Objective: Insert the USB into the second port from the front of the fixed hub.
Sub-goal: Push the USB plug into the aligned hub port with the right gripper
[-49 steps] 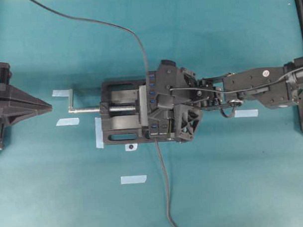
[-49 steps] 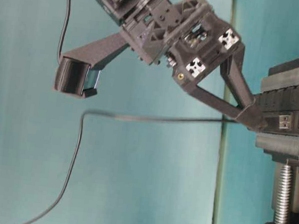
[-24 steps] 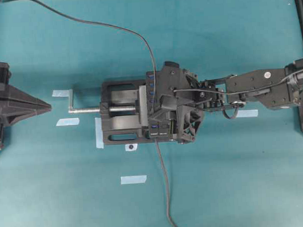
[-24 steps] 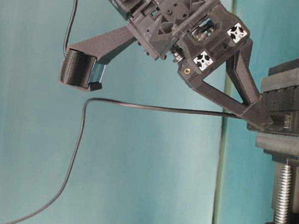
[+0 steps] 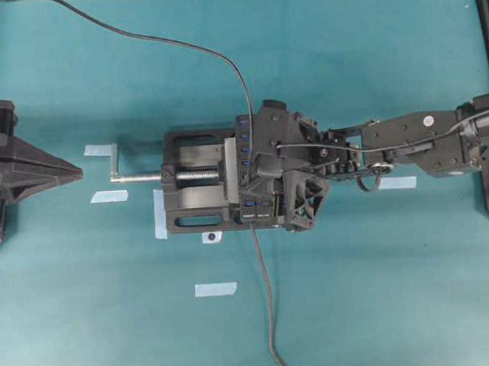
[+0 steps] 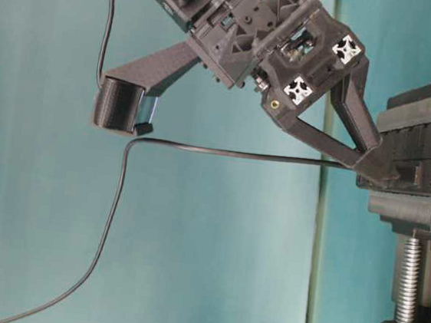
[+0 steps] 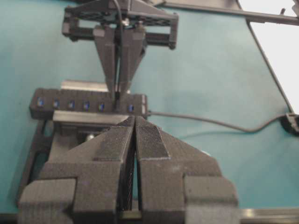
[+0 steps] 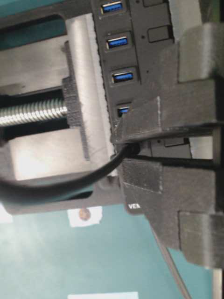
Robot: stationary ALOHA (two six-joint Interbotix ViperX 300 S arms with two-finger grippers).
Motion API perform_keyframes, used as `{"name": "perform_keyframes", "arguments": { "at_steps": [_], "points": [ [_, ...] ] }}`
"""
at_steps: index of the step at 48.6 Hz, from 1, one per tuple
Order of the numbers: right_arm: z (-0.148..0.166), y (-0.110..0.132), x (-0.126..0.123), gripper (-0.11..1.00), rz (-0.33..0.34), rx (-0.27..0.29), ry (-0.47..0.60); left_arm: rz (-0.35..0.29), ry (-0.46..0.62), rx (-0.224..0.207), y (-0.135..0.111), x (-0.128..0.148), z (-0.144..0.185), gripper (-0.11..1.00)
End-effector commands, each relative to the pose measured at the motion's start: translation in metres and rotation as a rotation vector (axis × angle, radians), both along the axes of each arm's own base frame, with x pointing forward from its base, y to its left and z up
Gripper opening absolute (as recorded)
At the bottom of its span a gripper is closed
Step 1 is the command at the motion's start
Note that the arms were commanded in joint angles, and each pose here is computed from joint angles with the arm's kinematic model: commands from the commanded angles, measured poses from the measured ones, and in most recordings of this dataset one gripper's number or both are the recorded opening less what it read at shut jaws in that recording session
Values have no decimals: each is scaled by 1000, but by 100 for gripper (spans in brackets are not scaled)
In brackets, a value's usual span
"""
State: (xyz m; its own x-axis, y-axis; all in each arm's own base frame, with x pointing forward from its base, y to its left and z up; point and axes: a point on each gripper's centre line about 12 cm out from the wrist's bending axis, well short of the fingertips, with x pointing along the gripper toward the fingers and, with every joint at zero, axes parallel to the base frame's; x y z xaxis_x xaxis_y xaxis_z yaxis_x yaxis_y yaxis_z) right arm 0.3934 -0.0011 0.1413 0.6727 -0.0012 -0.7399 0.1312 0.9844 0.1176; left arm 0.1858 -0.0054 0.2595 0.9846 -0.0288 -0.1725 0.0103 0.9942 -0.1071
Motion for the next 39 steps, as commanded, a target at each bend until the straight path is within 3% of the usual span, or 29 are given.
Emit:
{"name": "perform_keyframes", "arguments": {
  "at_steps": [1,39],
  "points": [
    [-10,6,-5,7,5,9,51,2,-12,-2,0,2,5,0],
    [5,6,1,9,12,3,28,2,-9,-5,0,1,3,0]
  ]
}}
